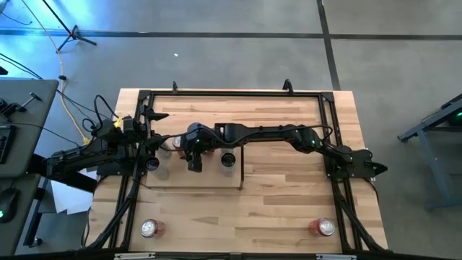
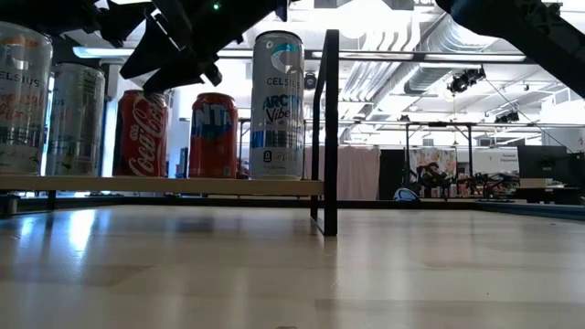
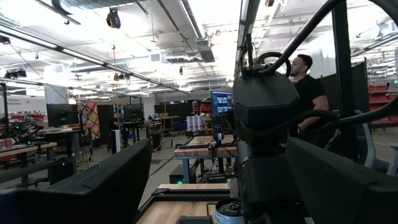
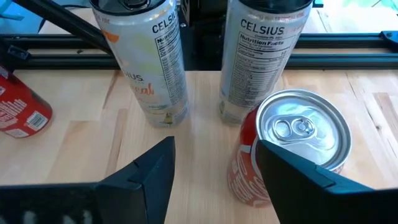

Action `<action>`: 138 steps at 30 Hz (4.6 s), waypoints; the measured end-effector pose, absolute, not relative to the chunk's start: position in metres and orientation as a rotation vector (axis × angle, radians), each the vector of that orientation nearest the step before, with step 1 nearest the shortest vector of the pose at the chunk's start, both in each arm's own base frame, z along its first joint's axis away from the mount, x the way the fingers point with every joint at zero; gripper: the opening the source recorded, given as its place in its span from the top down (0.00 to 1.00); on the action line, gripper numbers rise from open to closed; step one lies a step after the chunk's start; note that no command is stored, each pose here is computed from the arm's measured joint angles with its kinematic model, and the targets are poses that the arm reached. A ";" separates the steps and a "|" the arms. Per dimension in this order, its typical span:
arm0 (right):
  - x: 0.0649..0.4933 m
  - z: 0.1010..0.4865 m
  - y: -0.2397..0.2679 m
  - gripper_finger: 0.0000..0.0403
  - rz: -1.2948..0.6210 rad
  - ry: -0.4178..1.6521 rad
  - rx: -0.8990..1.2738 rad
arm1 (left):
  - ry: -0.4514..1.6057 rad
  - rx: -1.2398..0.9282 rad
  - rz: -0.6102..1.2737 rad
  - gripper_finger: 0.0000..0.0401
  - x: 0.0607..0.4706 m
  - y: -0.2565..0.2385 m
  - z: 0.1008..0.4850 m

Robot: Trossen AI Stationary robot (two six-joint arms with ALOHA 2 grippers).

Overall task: Place canned beverage on shelf
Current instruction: Put the right red white soda can on the shelf, then put the red soda can aligned with the other red soda can on the shelf

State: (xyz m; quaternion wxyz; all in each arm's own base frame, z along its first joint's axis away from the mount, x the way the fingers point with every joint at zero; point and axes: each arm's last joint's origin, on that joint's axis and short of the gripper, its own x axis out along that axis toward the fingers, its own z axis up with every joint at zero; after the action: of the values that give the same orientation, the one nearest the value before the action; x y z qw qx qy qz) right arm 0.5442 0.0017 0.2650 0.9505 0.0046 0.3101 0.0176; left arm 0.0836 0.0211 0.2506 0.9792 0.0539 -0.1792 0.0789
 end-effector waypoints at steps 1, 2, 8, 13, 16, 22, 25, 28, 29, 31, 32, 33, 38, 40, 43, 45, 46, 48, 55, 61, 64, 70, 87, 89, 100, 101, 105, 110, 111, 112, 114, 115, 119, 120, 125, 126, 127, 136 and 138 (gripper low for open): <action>0.544 0.265 0.003 0.47 0.039 0.632 0.011 | -0.361 0.109 0.159 0.14 0.084 0.021 0.251; 0.544 0.265 0.005 0.47 0.045 0.636 0.010 | -0.361 0.109 0.159 0.14 0.084 0.021 0.251; 0.542 0.264 0.024 0.47 0.083 0.659 0.001 | -0.361 0.109 0.159 0.14 0.084 0.021 0.251; 0.533 0.282 0.043 0.47 0.067 0.637 -0.043 | -0.361 0.109 0.159 0.14 0.084 0.021 0.251; 0.524 0.297 0.056 0.47 0.039 0.636 -0.059 | -0.361 0.109 0.159 0.14 0.084 0.021 0.251; 0.492 0.327 0.086 0.47 -0.047 0.696 -0.043 | -0.361 0.109 0.158 0.14 0.084 0.021 0.251; 0.474 0.334 0.102 0.47 -0.130 0.752 -0.009 | -0.361 0.109 0.159 0.14 0.084 0.021 0.251; 0.458 0.335 0.120 0.47 -0.216 0.802 0.037 | -0.361 0.109 0.159 0.14 0.084 0.021 0.251; 0.452 0.336 0.126 0.47 -0.251 0.812 0.048 | -0.361 0.109 0.159 0.14 0.084 0.021 0.251; 0.440 0.338 0.142 0.47 -0.310 0.817 0.071 | -0.361 0.109 0.159 0.14 0.084 0.021 0.251; 0.434 0.337 0.152 0.47 -0.342 0.821 0.081 | -0.361 0.109 0.159 0.14 0.084 0.021 0.251; 0.428 0.336 0.161 0.47 -0.371 0.819 0.086 | -0.361 0.109 0.159 0.14 0.084 0.021 0.251; 0.390 0.332 0.207 0.47 -0.557 0.769 0.120 | -0.361 0.109 0.158 0.14 0.084 0.021 0.251; 0.373 0.327 0.223 0.47 -0.634 0.729 0.156 | -0.361 0.109 0.159 0.14 0.084 0.021 0.251; 0.345 0.320 0.245 0.47 -0.737 0.671 0.208 | -0.360 0.109 0.159 0.14 0.084 0.021 0.251; 0.331 0.312 0.259 0.47 -0.768 0.619 0.278 | -0.361 0.109 0.159 0.14 0.084 0.021 0.251; 0.325 0.306 0.265 0.47 -0.773 0.609 0.296 | -0.361 0.109 0.159 0.14 0.084 0.021 0.251; 0.313 0.295 0.278 0.47 -0.787 0.578 0.342 | -0.360 0.109 0.158 0.14 0.084 0.021 0.251; 0.272 0.259 0.308 0.47 -0.850 0.601 0.531 | -0.360 0.109 0.159 0.14 0.084 0.021 0.250; 0.224 0.254 0.322 0.47 -0.880 0.663 0.656 | -0.360 0.109 0.158 0.14 0.084 0.021 0.251; 0.208 0.270 0.323 0.47 -0.828 0.661 0.689 | -0.360 0.109 0.159 0.14 0.084 0.021 0.250; 0.193 0.296 0.322 0.47 -0.827 0.851 0.811 | -0.360 0.109 0.159 0.14 0.084 0.021 0.251; 0.179 0.336 0.303 0.47 -0.957 1.398 1.089 | -0.361 0.109 0.158 0.14 0.084 0.021 0.251; 0.180 0.335 0.303 0.47 -0.982 1.452 1.116 | -0.361 0.109 0.158 0.14 0.084 0.021 0.251; 0.180 0.327 0.300 0.47 -1.063 1.516 1.082 | -0.361 0.109 0.159 0.14 0.084 0.021 0.251; 0.179 0.323 0.300 0.47 -1.079 1.535 1.073 | -0.361 0.109 0.159 0.14 0.084 0.021 0.251; 0.180 0.309 0.302 0.47 -1.109 1.560 1.073 | -0.361 0.109 0.159 0.14 0.084 0.021 0.251; 0.181 0.293 0.307 0.47 -1.044 1.570 1.048 | -0.361 0.109 0.159 0.14 0.084 0.021 0.251; 0.180 0.291 0.307 0.47 -1.043 1.555 1.042 | -0.361 0.109 0.159 0.14 0.084 0.021 0.251; 0.180 0.289 0.307 0.47 -1.048 1.544 1.036 | -0.361 0.109 0.159 0.14 0.084 0.021 0.251; 0.178 0.287 0.305 0.46 -1.076 1.538 1.013 | -0.361 0.109 0.158 0.14 0.084 0.021 0.251; 0.178 0.286 0.303 0.44 -1.095 1.535 1.003 | -0.361 0.109 0.159 0.14 0.084 0.021 0.251; 0.174 0.283 0.298 0.37 -1.158 1.526 0.952 | -0.361 0.109 0.159 0.14 0.084 0.021 0.251; 0.174 0.283 0.298 0.35 -1.169 1.522 0.948 | -0.361 0.109 0.159 0.14 0.084 0.021 0.251; 0.173 0.283 0.298 0.26 -1.172 1.496 0.950 | -0.360 0.109 0.159 0.14 0.084 0.021 0.251; 0.172 0.283 0.298 0.25 -1.170 1.485 0.945 | -0.361 0.109 0.159 0.14 0.084 0.021 0.251; 0.171 0.283 0.298 0.24 -1.164 1.478 0.941 | -0.360 0.109 0.159 0.14 0.084 0.021 0.251; 0.158 0.293 0.297 0.11 -1.129 1.426 0.932 | -0.361 0.109 0.159 0.14 0.084 0.021 0.251; 0.157 0.296 0.294 0.09 -1.130 1.421 0.929 | -0.361 0.109 0.159 0.14 0.084 0.021 0.251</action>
State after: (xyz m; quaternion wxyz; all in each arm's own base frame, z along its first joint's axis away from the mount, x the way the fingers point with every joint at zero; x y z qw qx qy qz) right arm 0.1568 0.2942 0.2960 0.5233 0.3882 0.5937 -0.4721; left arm 0.0836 0.0211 0.2505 0.9792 0.0540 -0.1790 0.0787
